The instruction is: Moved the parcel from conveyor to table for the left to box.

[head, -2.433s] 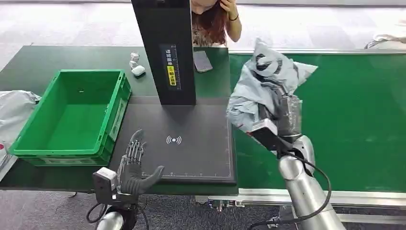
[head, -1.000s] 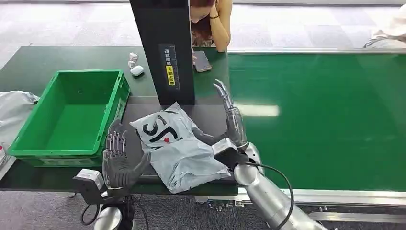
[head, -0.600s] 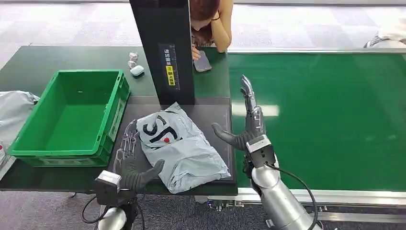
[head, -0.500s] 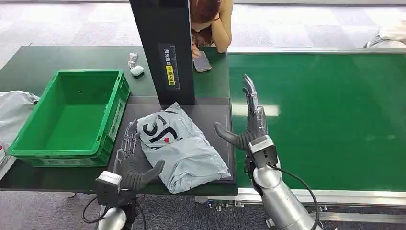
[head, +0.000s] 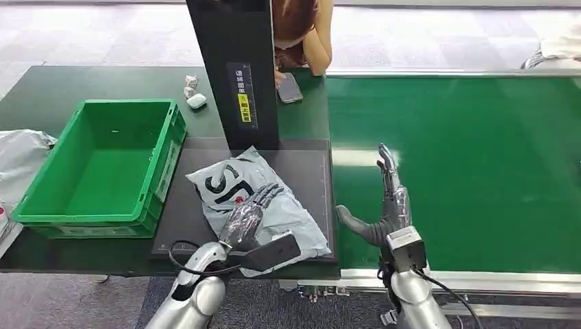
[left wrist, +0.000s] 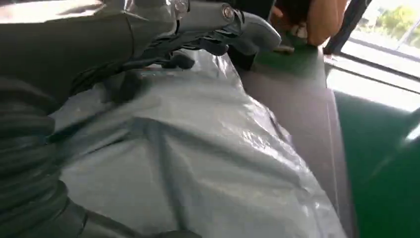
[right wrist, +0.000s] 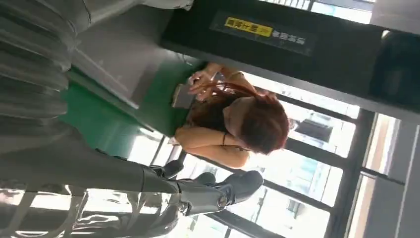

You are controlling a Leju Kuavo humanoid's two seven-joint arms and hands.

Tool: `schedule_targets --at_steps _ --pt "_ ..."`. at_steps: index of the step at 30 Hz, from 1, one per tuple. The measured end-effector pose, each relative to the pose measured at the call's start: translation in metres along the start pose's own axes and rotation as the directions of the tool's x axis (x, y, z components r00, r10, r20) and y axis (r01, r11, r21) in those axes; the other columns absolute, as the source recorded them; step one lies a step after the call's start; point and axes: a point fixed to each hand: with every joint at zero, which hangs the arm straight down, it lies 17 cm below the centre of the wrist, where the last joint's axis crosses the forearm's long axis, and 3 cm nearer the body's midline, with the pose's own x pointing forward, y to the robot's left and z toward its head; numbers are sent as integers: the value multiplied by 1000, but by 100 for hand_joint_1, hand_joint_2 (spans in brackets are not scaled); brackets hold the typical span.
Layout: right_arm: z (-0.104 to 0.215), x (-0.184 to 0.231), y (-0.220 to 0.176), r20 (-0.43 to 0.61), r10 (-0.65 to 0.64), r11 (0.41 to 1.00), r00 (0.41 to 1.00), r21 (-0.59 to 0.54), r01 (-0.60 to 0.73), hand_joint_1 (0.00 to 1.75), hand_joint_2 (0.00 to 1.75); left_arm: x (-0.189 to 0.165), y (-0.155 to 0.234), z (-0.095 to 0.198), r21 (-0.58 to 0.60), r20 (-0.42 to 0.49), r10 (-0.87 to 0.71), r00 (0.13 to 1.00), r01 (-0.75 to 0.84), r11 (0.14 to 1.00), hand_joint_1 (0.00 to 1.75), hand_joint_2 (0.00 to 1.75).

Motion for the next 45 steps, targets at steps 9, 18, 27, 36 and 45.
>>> schedule_targets --at_steps 9,18,27,36,45 --pt "-3 1 -21 -13 68 997 998 -46 -69 0 175 -25 -45 -44 -246 -34 -230 973 215 945 175 175" --pt "10 1 -40 -30 96 992 995 -84 -98 0 175 -41 -39 -55 -248 -21 -263 965 250 936 175 175" --pt "18 3 -51 -47 102 988 994 -107 -107 0 175 -40 -6 -57 -78 54 -387 920 390 917 175 175" --pt "18 2 -58 -58 85 988 995 -126 -91 0 175 0 91 -35 379 95 -655 749 582 720 175 175" --pt "19 -1 -61 -75 71 986 995 -143 -81 0 175 39 171 -9 596 40 -817 576 642 481 175 175"
